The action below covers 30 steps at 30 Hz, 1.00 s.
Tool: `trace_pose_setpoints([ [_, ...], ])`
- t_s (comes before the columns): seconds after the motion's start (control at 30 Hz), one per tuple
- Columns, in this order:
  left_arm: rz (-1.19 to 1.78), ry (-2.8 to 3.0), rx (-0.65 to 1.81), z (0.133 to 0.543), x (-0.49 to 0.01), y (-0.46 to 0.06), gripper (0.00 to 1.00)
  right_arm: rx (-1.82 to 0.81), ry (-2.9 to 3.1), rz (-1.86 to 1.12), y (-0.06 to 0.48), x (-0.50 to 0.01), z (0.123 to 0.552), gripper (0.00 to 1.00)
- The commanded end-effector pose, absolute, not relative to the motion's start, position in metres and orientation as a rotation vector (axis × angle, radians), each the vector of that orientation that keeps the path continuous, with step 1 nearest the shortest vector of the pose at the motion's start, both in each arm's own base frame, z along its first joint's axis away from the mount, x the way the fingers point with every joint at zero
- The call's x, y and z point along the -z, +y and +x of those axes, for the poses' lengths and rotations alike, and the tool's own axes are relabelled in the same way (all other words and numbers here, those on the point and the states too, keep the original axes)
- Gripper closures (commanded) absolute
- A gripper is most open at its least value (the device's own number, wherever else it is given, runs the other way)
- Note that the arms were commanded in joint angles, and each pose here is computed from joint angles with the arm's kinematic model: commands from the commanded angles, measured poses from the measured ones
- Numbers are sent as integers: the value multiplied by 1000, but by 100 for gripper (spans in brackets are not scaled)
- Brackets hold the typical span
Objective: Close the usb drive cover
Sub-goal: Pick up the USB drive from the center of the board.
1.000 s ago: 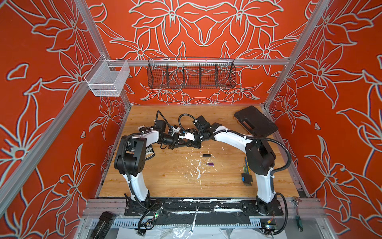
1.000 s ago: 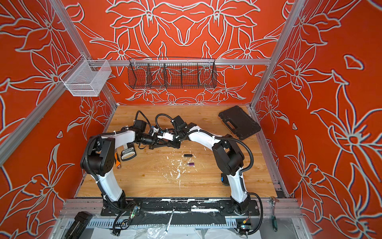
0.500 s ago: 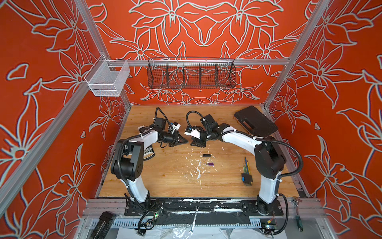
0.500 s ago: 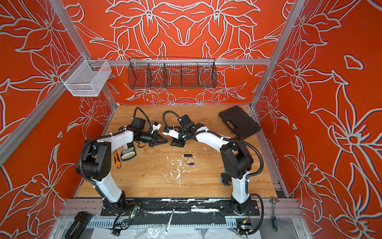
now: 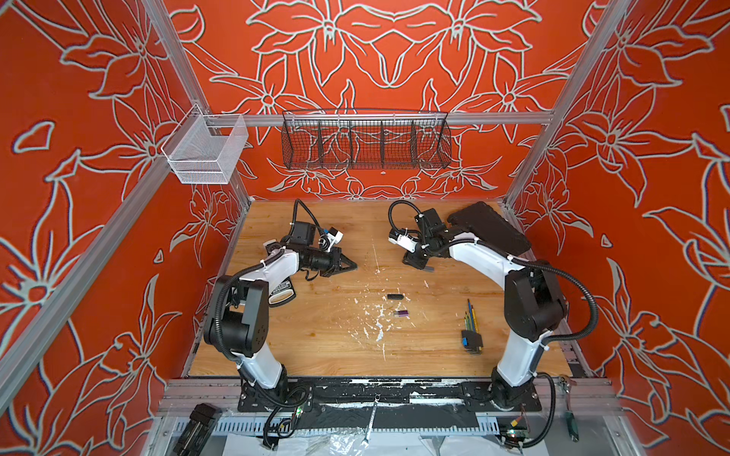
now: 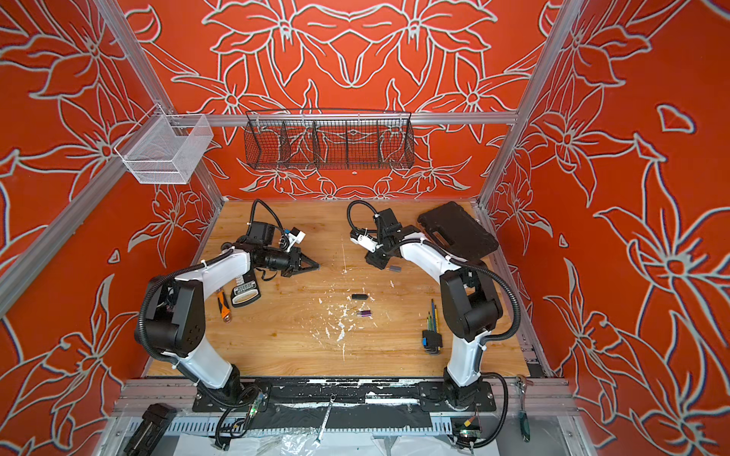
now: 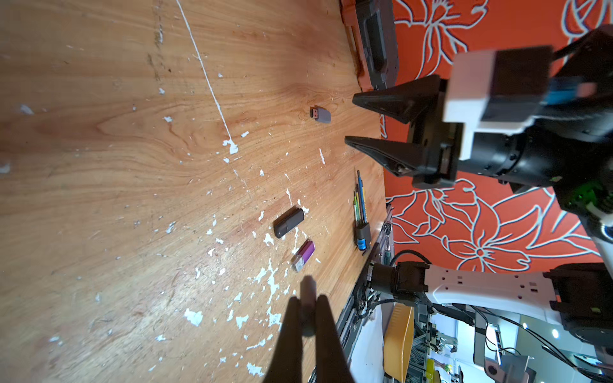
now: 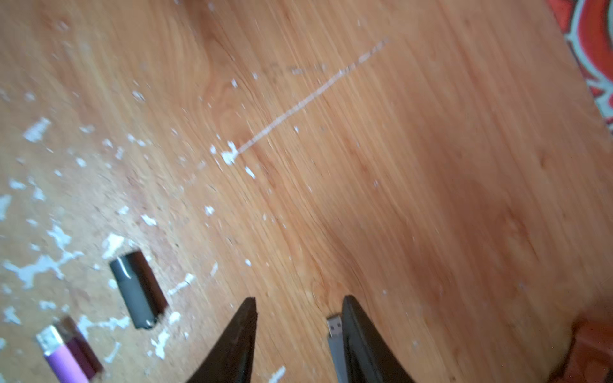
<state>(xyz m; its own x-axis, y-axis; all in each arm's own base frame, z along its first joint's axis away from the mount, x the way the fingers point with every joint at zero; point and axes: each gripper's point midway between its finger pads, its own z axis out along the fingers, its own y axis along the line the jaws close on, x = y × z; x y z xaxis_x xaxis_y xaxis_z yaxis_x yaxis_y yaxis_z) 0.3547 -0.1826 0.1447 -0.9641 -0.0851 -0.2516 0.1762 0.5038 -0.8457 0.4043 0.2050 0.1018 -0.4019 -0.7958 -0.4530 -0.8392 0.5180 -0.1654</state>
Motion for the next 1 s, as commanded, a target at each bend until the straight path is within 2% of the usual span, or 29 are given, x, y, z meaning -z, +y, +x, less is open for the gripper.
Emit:
trace_pose_setpoints([
  [0.0, 104, 2489, 1425, 352, -150, -184, 100, 37, 2391, -1389, 166, -87, 407, 55],
  [0.4, 123, 2503, 1367, 347, -154, -180, 100, 102, 2429, -1505, 127, -68, 420, 53],
  [0.67, 117, 2513, 1370, 346, -151, -180, 100, 61, 2408, -1592, 126, -60, 416, 52],
  [0.97, 122, 2518, 1362, 347, -152, -180, 100, -99, 2404, -1614, 135, -57, 409, 55],
])
